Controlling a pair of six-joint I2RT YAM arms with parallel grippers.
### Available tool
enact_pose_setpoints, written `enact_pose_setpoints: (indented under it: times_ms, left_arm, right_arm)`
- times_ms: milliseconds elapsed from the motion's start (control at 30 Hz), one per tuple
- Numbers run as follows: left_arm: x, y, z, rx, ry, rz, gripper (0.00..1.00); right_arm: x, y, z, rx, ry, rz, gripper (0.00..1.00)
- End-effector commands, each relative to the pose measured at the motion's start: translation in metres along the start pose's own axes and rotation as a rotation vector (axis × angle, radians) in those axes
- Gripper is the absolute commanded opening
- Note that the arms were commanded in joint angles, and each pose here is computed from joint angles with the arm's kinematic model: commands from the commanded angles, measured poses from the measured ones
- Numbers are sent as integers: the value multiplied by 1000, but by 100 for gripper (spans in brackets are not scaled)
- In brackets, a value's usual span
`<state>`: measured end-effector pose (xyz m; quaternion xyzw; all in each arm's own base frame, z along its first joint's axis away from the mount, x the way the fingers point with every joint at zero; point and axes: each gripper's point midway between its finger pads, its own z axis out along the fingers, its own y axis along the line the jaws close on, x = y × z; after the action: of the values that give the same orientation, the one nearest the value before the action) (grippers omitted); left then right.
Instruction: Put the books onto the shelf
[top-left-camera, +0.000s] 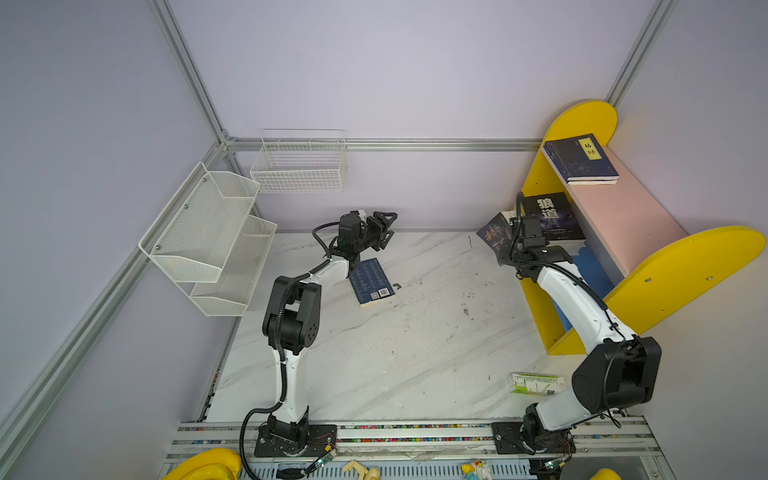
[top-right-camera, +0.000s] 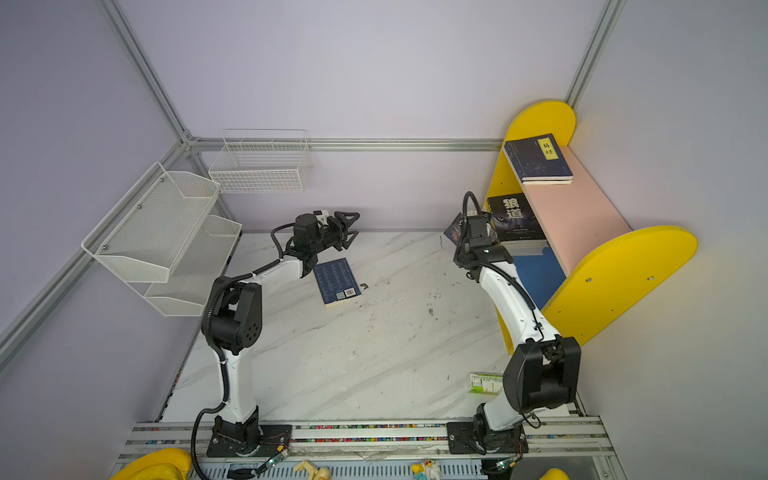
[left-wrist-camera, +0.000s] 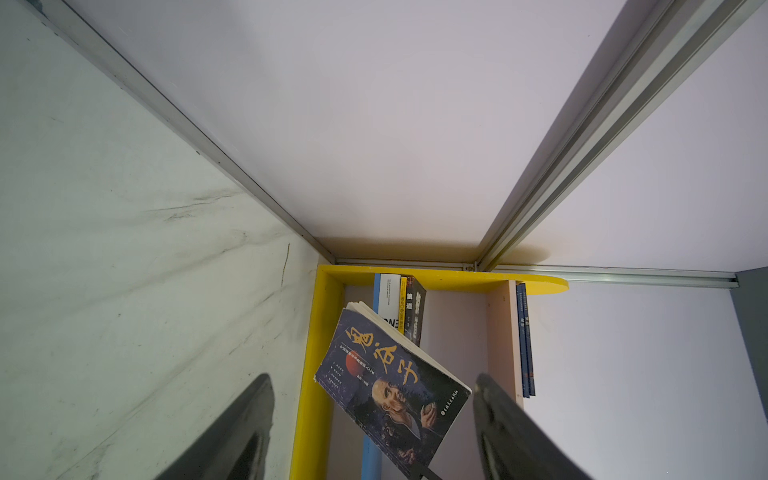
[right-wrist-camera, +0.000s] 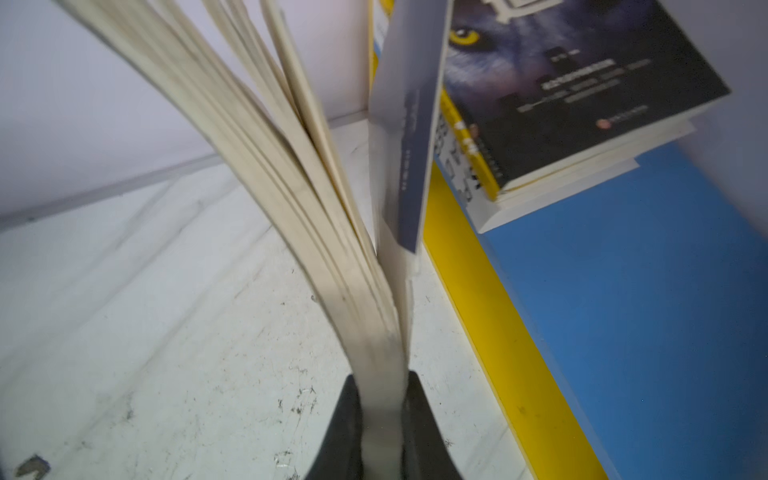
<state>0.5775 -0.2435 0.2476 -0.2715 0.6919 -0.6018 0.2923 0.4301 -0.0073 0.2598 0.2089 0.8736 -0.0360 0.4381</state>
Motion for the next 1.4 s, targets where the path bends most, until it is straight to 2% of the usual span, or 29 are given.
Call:
enact_pose_setpoints:
  times_ms: [0, 167, 300, 800, 1033, 1367]
  left_arm:
    - [2, -6, -3, 44, 12, 1, 74]
    - [2, -4, -1, 51, 20, -9, 74]
    - [5, -2, -1, 56, 33, -18, 74]
    - [7, -3, 3, 69, 69, -32, 75]
    - [5, -1, -2, 62, 68, -37, 74]
    - [-3, 2, -10, 56, 45, -39, 74]
  right_arm:
    - [-57, 7, -40, -219, -203, 331, 0]
    - [-77, 2, -71, -512, -345, 640, 0]
    - [-78, 3, -78, -631, -383, 708, 0]
    - [-110, -52, -108, -686, -739, 866, 0]
    - [-109, -65, -79, -697, -759, 971, 0]
    - [-125, -62, -36, -658, -754, 977, 0]
